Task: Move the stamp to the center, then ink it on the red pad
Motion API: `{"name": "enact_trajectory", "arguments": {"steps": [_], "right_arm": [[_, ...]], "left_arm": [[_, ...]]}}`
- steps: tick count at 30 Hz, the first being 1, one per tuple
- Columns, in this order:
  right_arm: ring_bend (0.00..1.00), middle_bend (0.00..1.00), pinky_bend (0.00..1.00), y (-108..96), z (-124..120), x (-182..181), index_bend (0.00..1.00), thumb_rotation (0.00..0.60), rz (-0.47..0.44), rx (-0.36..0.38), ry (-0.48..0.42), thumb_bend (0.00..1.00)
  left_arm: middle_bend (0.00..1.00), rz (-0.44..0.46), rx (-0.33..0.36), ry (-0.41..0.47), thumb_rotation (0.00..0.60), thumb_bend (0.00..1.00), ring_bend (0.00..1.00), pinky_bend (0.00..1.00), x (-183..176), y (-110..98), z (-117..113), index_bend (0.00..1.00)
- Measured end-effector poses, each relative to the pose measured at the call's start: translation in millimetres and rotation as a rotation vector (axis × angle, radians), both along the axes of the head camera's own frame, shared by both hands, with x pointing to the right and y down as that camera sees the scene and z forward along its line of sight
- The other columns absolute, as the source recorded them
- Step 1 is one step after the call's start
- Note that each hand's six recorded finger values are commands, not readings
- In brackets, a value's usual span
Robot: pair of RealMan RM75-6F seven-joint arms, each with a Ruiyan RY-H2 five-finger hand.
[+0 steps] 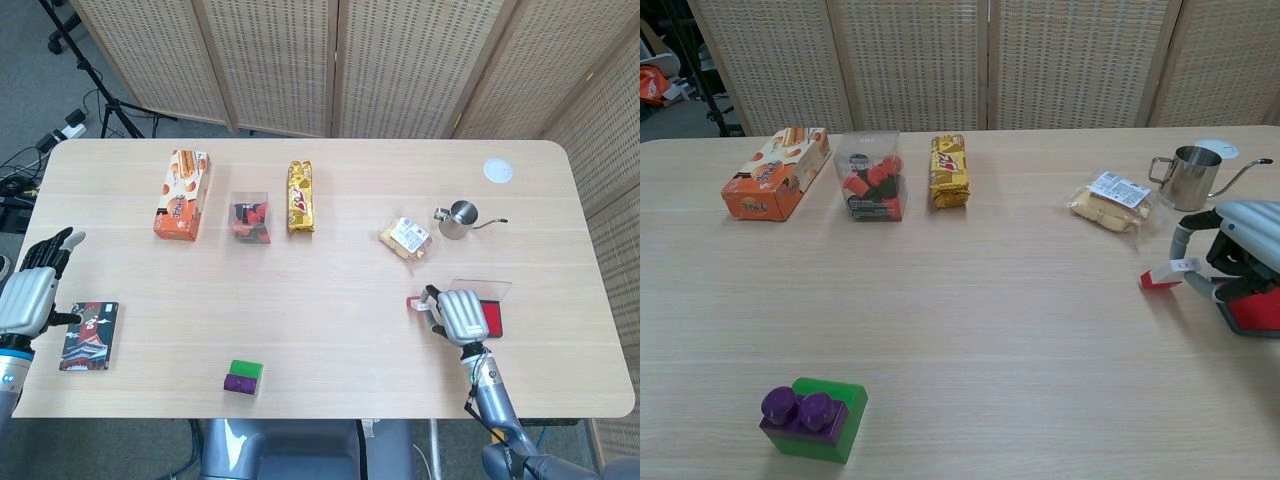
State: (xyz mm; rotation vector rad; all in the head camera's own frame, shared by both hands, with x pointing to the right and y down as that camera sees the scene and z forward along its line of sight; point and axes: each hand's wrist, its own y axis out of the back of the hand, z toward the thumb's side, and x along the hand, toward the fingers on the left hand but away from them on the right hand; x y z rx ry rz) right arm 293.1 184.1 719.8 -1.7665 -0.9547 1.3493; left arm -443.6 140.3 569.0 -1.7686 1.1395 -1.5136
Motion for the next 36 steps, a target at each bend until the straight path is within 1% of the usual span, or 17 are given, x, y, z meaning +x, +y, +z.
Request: {"name": "enact_trajectory", "arguments": {"steps": [8,16,21,24,27,31,33,34,35,36], "right_arm": [[1.0,0.99,1.0,0,0,-2,0.38,0.6,-0.009,-0.006,0.007,0.44],[1.0,0.99,1.0,-1,0,-1,0.35,0.6,-0.006,-0.007,0.009,0.44],[1.0,0.99,1.0,-1,-1,-2,0.29,0.6,-0.006,-0.003,0.004,0.44],[1.0,0.99,1.0,-1,-2,-2,0.27,0.6,-0.005,-0.001,0.001,0.44],[1.0,0.99,1.0,-3,-5,-3,0.26,0.6,-0.004,0.011,-0.006,0.44],[1.0,0.97,1.0,-9,-21,-4,0.26,0.6,0.005,0.06,-0.041,0.44],[0.99,0.92,1.0,-14,-33,-3,0.26,0.6,0.009,0.097,-0.063,0.42],[0.97,0.89,1.0,-18,-43,-1,0.26,0.6,0.012,0.125,-0.078,0.39],[0.9,0.8,0.99,-20,-51,1,0.25,0.6,0.013,0.145,-0.089,0.31],[0.81,0.72,0.95,-22,-59,4,0.23,0.6,0.014,0.163,-0.099,0.24]], "left_arm": [[0.0,-0.001,0.001,-0.001,0.6,0.08,0.0,0.0,0,0,0,0.0],[0.0,-0.002,0.001,0.002,0.6,0.08,0.0,0.0,0,0,0,0.0],[0.0,-0.003,0.002,0.003,0.6,0.08,0.0,0.0,-1,0,-1,0.0],[0.0,-0.003,0.001,0.004,0.6,0.08,0.0,0.0,-1,0,-1,0.0],[0.0,-0.005,0.003,0.006,0.6,0.08,0.0,0.0,-1,0,-1,0.0],[0.0,-0.006,0.008,0.009,0.6,0.08,0.0,0.0,-1,1,-3,0.0],[0.0,-0.005,0.009,0.01,0.6,0.08,0.0,0.0,-2,2,-4,0.0],[0.0,-0.005,0.01,0.01,0.6,0.08,0.0,0.0,-2,3,-4,0.0],[0.0,-0.005,0.011,0.011,0.6,0.08,0.0,0.0,-2,4,-4,0.0],[0.0,-0.005,0.013,0.011,0.6,0.08,0.0,0.0,-3,5,-5,0.0]]}}
